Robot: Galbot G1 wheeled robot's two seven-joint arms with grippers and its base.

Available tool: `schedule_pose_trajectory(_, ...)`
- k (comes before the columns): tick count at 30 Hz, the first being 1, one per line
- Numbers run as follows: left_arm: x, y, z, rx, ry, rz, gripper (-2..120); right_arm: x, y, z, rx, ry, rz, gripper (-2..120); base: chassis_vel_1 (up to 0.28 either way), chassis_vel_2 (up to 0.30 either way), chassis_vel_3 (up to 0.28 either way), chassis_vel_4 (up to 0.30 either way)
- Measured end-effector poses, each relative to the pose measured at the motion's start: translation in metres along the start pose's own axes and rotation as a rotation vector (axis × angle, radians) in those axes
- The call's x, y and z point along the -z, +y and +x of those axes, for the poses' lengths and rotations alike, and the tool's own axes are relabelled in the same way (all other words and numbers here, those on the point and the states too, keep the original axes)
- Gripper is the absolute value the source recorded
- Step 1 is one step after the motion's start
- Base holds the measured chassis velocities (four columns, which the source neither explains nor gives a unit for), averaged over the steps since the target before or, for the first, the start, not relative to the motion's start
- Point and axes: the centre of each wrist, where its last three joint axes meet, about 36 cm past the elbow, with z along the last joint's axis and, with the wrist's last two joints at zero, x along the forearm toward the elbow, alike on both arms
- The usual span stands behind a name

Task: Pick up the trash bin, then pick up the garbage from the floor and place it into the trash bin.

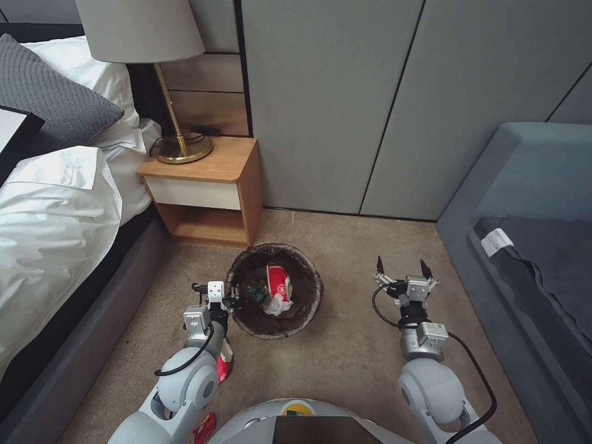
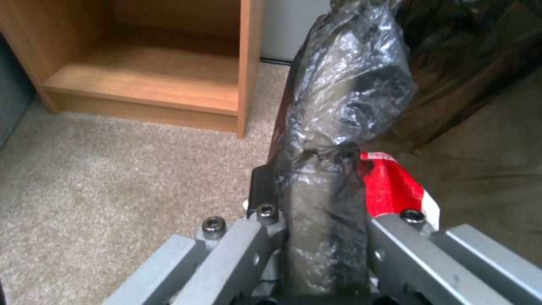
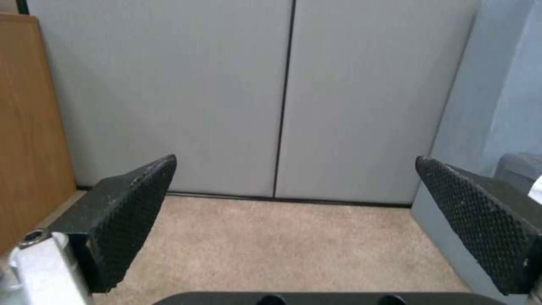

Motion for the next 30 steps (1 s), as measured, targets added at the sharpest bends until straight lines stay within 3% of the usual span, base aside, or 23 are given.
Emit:
schedule_pose_trajectory(14, 0.0026, -0.0009, 0.0039, 0.0, -0.005, 0.008, 3, 0.0006, 0.0062, 0.0001, 0.007, 0.001, -0.009, 100, 0.0, 0.0, 0.0, 0.0)
schedule_pose_trajectory(30, 0.0064, -0.0002, 0.0082, 0.002, -0.014, 0.01, 3, 0.0019, 0.0095, 0.0015, 0.014, -0.001, -0.009, 100, 0.084, 0.077, 0.083, 0.086)
